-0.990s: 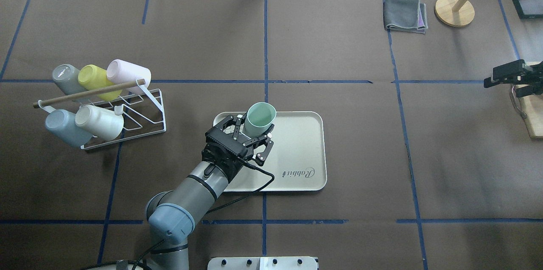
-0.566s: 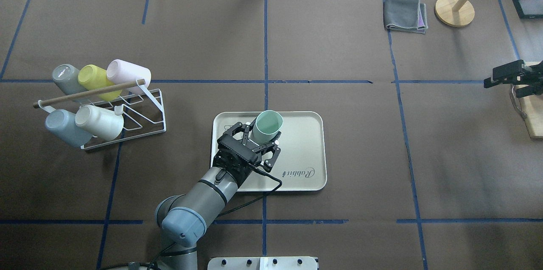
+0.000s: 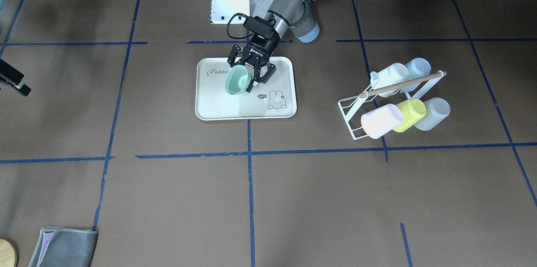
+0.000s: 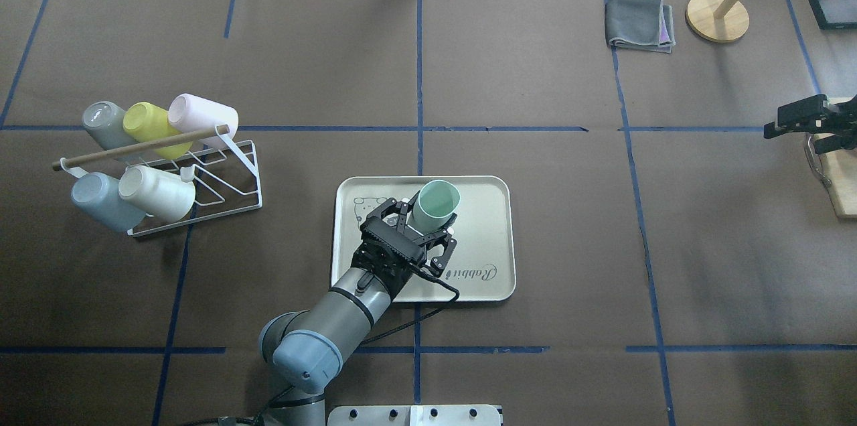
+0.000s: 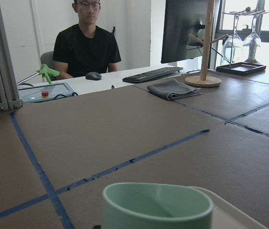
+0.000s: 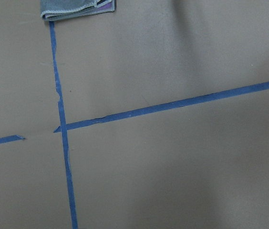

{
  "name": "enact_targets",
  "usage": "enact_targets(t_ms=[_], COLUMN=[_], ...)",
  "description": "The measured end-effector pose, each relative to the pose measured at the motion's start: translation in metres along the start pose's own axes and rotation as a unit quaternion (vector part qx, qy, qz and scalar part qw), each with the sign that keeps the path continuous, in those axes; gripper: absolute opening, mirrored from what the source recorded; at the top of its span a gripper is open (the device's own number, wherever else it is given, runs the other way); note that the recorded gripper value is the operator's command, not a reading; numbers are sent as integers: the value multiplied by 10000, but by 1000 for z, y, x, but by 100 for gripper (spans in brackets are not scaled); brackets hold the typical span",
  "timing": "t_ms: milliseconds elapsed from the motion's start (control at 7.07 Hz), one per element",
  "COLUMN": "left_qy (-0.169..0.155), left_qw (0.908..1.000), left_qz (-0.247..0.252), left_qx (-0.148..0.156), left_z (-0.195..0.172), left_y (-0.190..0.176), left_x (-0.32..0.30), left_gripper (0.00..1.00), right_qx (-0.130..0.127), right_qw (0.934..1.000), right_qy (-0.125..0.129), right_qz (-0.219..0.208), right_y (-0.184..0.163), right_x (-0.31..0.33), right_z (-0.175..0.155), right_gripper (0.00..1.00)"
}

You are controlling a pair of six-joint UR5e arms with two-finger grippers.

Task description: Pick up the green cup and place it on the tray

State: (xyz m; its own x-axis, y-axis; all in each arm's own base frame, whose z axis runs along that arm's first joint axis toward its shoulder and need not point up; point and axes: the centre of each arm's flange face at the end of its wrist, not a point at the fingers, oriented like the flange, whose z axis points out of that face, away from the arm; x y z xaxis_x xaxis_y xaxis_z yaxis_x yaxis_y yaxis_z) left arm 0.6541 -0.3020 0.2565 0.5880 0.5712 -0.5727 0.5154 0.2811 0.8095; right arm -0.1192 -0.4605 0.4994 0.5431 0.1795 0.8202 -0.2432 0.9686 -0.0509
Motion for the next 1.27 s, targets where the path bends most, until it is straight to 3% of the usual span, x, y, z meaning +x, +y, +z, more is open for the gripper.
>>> enact_targets(t_ms=[283, 424, 566, 1273], left_qy=[-13, -12, -11, -25], left_qw=[10000, 10000, 10000, 10000], left_qz=[45, 49, 48, 62], left_qx=[-54, -60, -60, -68], left_z=[1, 1, 1, 0], left_y=[7, 8, 7, 9], left_x=[0, 0, 1, -1], left_gripper=[57, 68, 71, 77], right_qx=[2, 2, 3, 0], right_qw=[10000, 10000, 10000, 10000], right_qy=[12, 14, 13, 14], right_qz=[6, 5, 3, 0], right_y=[-1, -1, -2, -3], right_x=[1, 1, 1, 0], right_z=[1, 2, 2, 3], right_gripper=[100, 100, 100, 100])
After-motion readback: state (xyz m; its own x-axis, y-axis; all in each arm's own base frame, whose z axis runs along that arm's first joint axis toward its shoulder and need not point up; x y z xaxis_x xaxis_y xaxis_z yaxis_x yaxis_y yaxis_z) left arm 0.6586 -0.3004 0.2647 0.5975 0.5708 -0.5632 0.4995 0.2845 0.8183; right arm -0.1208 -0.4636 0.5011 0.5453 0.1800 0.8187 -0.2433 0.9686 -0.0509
